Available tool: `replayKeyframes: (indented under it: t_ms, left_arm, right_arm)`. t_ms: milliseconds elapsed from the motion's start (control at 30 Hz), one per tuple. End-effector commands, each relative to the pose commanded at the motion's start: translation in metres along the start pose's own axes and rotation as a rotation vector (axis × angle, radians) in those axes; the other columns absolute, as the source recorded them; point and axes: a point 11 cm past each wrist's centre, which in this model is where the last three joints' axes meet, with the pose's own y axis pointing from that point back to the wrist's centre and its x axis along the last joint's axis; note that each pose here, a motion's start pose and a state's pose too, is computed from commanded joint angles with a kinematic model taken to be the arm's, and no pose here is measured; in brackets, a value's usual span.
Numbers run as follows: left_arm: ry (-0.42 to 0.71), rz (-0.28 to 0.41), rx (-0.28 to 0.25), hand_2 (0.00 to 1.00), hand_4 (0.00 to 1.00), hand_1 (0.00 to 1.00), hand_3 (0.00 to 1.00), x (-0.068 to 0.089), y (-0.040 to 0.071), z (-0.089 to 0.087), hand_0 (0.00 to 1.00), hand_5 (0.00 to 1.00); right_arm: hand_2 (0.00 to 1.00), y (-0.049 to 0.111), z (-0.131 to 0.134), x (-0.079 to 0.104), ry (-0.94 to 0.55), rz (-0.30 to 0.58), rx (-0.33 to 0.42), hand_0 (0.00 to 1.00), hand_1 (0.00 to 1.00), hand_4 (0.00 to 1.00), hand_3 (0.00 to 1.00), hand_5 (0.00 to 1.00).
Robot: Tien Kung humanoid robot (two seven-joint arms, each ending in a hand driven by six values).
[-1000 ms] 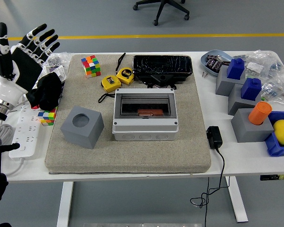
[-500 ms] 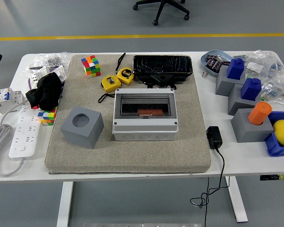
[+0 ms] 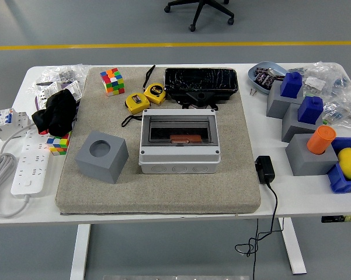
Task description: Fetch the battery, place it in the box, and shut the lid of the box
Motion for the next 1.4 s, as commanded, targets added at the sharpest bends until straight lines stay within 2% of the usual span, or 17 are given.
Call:
replayKeyframes:
  t_ms: [300, 400, 933, 1000, 1033, 1200, 1233, 1400]
  left_arm:
    - [-0.365, 0.001, 0.017, 0.998, 0.998, 0.998, 0.972, -0.005, 0.002, -0.005, 0.998, 0.998]
    - [-0.407, 0.000, 0.019, 0.998, 0.998, 0.998, 0.956, -0.006, 0.003, -0.007, 0.998, 0.998]
    - [-0.391, 0.004, 0.022, 0.985, 0.998, 0.998, 0.926, -0.006, 0.008, -0.012, 0.998, 0.998]
    - [-0.360, 0.001, 0.014, 0.985, 0.998, 0.998, 0.926, -0.006, 0.008, -0.013, 0.998, 0.998]
    - [-0.335, -0.002, 0.010, 0.936, 0.998, 0.975, 0.898, -0.007, 0.007, -0.013, 0.944, 0.998]
    - [-0.228, -0.024, 0.001, 0.936, 0.998, 0.975, 0.898, -0.012, 0.009, -0.016, 0.944, 0.998]
    - [-0.219, -0.027, 0.003, 0.845, 0.998, 0.886, 0.863, -0.012, 0.009, -0.017, 0.868, 0.998]
    - [-0.186, -0.023, 0.011, 0.845, 0.998, 0.886, 0.863, -0.015, 0.011, -0.021, 0.868, 0.998]
  right_arm:
    - [0.868, 0.000, 0.004, 0.000, -0.007, -0.001, -0.010, 0.998, 0.954, 0.998, 0.850, 0.998]
    - [0.867, 0.000, 0.006, 0.000, -0.008, -0.001, -0.014, 0.998, 0.953, 0.998, 0.848, 0.998]
    - [0.867, 0.000, 0.014, 0.001, 0.001, 0.003, -0.023, 0.998, 0.952, 0.998, 0.846, 0.998]
    - [0.867, 0.000, 0.014, 0.001, 0.003, 0.004, -0.022, 0.998, 0.952, 0.998, 0.846, 0.998]
    - [0.867, 0.000, 0.014, 0.002, 0.005, 0.006, -0.021, 0.998, 0.953, 0.998, 0.856, 0.998]
    - [0.867, 0.000, 0.023, 0.003, 0.011, 0.010, -0.023, 0.998, 0.953, 0.998, 0.856, 0.998]
    - [0.868, 0.000, 0.026, 0.003, 0.012, 0.008, -0.024, 0.998, 0.952, 0.998, 0.859, 0.998]
    - [0.868, 0.001, 0.042, 0.003, 0.018, 0.007, -0.019, 0.998, 0.952, 0.998, 0.859, 0.998]
